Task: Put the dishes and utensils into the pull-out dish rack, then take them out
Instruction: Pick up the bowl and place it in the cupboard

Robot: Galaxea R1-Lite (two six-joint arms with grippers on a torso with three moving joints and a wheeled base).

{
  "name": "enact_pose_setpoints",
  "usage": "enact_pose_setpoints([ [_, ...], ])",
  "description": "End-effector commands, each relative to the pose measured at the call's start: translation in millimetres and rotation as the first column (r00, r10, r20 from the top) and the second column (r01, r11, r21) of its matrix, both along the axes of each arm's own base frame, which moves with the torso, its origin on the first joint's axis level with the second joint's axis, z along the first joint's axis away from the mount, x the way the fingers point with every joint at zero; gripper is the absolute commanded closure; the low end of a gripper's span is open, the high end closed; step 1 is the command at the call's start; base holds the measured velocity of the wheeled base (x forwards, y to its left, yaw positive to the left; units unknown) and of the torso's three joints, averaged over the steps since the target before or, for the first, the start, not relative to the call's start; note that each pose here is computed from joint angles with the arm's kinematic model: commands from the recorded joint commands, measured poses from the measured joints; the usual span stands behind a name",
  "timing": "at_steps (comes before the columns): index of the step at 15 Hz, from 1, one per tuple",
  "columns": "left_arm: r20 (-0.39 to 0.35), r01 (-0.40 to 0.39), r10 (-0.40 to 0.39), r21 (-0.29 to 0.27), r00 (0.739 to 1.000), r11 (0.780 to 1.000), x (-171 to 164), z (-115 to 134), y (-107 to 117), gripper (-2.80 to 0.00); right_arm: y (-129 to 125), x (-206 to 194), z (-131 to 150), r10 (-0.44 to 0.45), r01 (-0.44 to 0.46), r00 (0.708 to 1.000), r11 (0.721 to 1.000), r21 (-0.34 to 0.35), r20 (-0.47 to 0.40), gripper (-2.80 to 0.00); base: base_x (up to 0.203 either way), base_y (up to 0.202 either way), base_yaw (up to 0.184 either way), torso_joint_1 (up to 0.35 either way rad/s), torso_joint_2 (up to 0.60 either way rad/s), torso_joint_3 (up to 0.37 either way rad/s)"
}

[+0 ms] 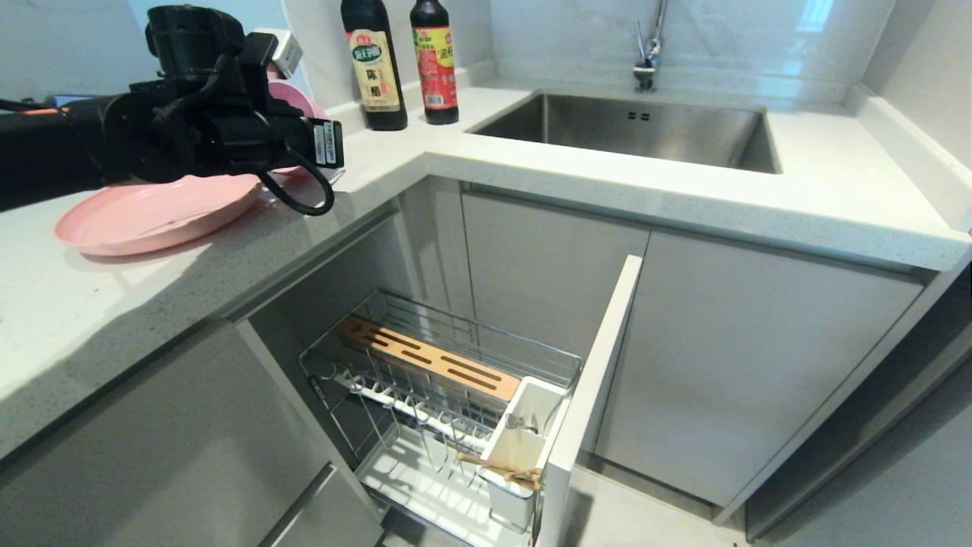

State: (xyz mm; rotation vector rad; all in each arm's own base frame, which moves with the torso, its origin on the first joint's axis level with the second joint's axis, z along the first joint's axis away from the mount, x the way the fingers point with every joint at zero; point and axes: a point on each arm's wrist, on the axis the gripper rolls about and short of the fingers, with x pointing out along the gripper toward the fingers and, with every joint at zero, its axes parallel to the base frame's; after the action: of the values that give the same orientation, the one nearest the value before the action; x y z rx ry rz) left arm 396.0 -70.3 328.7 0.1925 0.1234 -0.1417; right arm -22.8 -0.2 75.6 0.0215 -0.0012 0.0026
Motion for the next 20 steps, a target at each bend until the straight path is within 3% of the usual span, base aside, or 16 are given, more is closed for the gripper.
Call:
enact_pose_setpoints([
  [1, 0.042, -0.025, 0.024, 0.022, 0.999, 0.999, -10.2, 13.3, 2.2, 0.00, 0.0, 0.1, -0.4, 0.001, -0.001, 1.000, 1.000, 0.000, -0.001, 0.00, 0.000, 0.000, 0.000, 0.000, 0.00, 0.000],
  [4, 0.184, -0.024, 0.019, 0.028, 0.983, 0.999, -25.6, 39.3, -1.4, 0.00, 0.0, 0.1, -0.4, 0.001, -0.001, 1.000, 1.000, 0.000, -0.001, 0.00, 0.000, 0.000, 0.000, 0.000, 0.00, 0.000],
  [5, 0.263, -0.011, 0.008, 0.011, 0.965, 1.000, -29.4, 49.3, -6.2, 0.00, 0.0, 0.1, -0.4, 0.001, -0.001, 1.000, 1.000, 0.000, -0.001, 0.00, 0.000, 0.000, 0.000, 0.000, 0.00, 0.000],
  [7, 0.427, 0.037, -0.021, -0.028, 0.904, 0.999, -43.2, 71.7, -21.0, 0.00, 0.0, 0.1, -0.4, 0.001, -0.001, 1.000, 1.000, 0.000, -0.001, 0.00, 0.000, 0.000, 0.000, 0.000, 0.00, 0.000],
  [8, 0.486, 0.062, -0.031, -0.049, 0.873, 0.997, -51.8, 81.5, -26.9, 0.00, 0.0, 0.1, -0.4, 0.001, -0.001, 1.000, 1.000, 0.000, -0.001, 0.00, 0.000, 0.000, 0.000, 0.000, 0.00, 0.000],
  [9, 0.511, 0.076, -0.033, -0.064, 0.859, 0.995, -58.9, 87.4, -30.2, 0.00, 0.0, 0.1, -0.4, 0.001, -0.001, 1.000, 1.000, 0.000, -0.001, 0.00, 0.000, 0.000, 0.000, 0.000, 0.00, 0.000],
  [11, 0.554, 0.127, -0.025, -0.146, 0.832, 0.981, -94.4, 104.4, -38.4, 0.00, 0.0, 0.1, -0.4, 0.001, -0.001, 1.000, 1.000, 0.000, -0.001, 0.00, 0.000, 0.000, 0.000, 0.000, 0.00, 0.000],
  [12, 0.563, 0.187, -0.033, -0.218, 0.826, 0.958, -114.5, 110.5, -45.1, 0.00, 0.0, 0.1, -0.4, 0.001, -0.001, 1.000, 1.000, 0.000, -0.001, 0.00, 0.000, 0.000, 0.000, 0.000, 0.00, 0.000],
  [13, 0.568, 0.264, -0.050, -0.301, 0.822, 0.916, -136.0, 116.5, -50.3, 0.00, 0.0, 0.1, -0.4, 0.001, -0.001, 1.000, 1.000, 0.000, -0.001, 0.00, 0.000, 0.000, 0.000, 0.000, 0.00, 0.000],
  [15, 0.552, 0.390, -0.087, -0.460, 0.829, 0.798, -176.5, 120.3, -50.7, 0.00, 0.0, 0.1, -0.4, 0.001, -0.001, 1.000, 1.000, 0.000, -0.001, 0.00, 0.000, 0.000, 0.000, 0.000, 0.00, 0.000],
  [17, 0.488, 0.458, -0.140, -0.627, 0.861, 0.630, -204.0, 109.4, -50.1, 0.00, 0.0, 0.1, -0.4, 0.001, -0.001, 1.000, 1.000, 0.000, -0.001, 0.00, 0.000, 0.000, 0.000, 0.000, 0.00, 0.000],
  [18, 0.454, 0.460, -0.160, -0.691, 0.876, 0.558, -213.9, 101.9, -48.9, 0.00, 0.0, 0.1, -0.4, 0.001, -0.001, 1.000, 1.000, 0.000, -0.001, 0.00, 0.000, 0.000, 0.000, 0.000, 0.00, 0.000],
  [19, 0.418, 0.445, -0.175, -0.740, 0.892, 0.505, -222.0, 92.6, -47.2, 0.00, 0.0, 0.1, -0.4, 0.001, -0.001, 1.000, 1.000, 0.000, -0.001, 0.00, 0.000, 0.000, 0.000, 0.000, 0.00, 0.000],
  [20, 0.380, 0.423, -0.188, -0.773, 0.905, 0.473, -227.0, 82.2, -47.4, 0.00, 0.0, 0.1, -0.4, 0.001, -0.001, 1.000, 1.000, 0.000, -0.001, 0.00, 0.000, 0.000, 0.000, 0.000, 0.00, 0.000],
])
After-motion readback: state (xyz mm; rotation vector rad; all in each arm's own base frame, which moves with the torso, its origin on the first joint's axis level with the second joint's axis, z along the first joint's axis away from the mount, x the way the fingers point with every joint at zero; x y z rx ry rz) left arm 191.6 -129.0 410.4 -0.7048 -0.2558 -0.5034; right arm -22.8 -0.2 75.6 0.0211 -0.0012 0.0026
